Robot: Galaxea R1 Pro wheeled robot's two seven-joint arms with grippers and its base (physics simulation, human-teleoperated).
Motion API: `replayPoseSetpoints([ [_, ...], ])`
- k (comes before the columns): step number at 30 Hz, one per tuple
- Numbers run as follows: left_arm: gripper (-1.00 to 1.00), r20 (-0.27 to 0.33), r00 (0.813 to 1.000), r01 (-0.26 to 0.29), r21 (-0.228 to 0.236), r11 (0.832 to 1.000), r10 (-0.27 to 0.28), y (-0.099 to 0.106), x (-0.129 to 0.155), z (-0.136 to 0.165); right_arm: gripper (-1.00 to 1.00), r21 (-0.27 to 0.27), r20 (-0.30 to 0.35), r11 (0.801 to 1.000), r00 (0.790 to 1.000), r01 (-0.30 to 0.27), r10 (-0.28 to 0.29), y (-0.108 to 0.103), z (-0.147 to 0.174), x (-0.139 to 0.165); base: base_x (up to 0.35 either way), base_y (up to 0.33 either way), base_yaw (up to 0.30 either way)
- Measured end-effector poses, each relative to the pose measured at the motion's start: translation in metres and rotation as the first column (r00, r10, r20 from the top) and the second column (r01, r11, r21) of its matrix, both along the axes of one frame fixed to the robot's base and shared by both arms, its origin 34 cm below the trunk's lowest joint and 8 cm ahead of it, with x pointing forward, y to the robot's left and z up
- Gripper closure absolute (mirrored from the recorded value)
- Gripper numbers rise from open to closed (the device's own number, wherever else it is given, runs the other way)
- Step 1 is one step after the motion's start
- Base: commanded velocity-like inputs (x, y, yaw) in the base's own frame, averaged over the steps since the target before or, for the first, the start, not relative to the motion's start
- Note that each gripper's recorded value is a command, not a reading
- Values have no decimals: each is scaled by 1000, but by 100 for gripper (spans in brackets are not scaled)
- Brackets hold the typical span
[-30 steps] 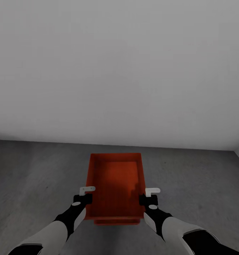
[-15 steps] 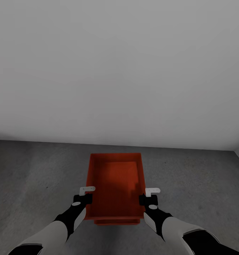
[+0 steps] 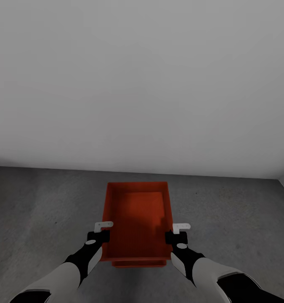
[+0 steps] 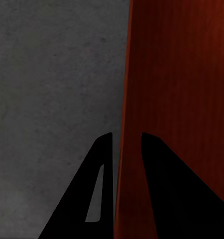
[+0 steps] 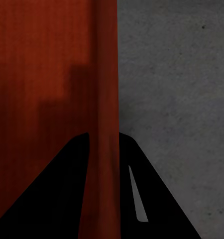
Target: Move the two storage containers from the living room to the garage. In the garage, place one container on the floor and stack the other container on top of it (either order is fine).
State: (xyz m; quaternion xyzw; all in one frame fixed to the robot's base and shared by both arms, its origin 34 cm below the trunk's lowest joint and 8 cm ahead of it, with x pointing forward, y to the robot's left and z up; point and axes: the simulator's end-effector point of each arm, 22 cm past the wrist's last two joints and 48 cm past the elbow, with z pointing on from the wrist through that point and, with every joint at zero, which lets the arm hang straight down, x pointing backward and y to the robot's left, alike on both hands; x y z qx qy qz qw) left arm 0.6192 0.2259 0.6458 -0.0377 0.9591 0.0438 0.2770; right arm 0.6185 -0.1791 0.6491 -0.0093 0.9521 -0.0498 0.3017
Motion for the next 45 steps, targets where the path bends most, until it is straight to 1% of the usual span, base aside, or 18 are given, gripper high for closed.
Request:
replayPoseSetpoints([
  [14, 100, 0, 1000, -1, 0, 1000, 1, 0, 0, 0, 100, 0, 0, 1000, 1000, 0, 0, 0, 0, 0, 0, 0, 0],
  [45, 100, 1, 1000, -1, 0, 1000, 1, 0, 10, -28, 100, 0, 0, 1000, 1000, 0, 0, 0, -28, 10, 0, 0, 0],
])
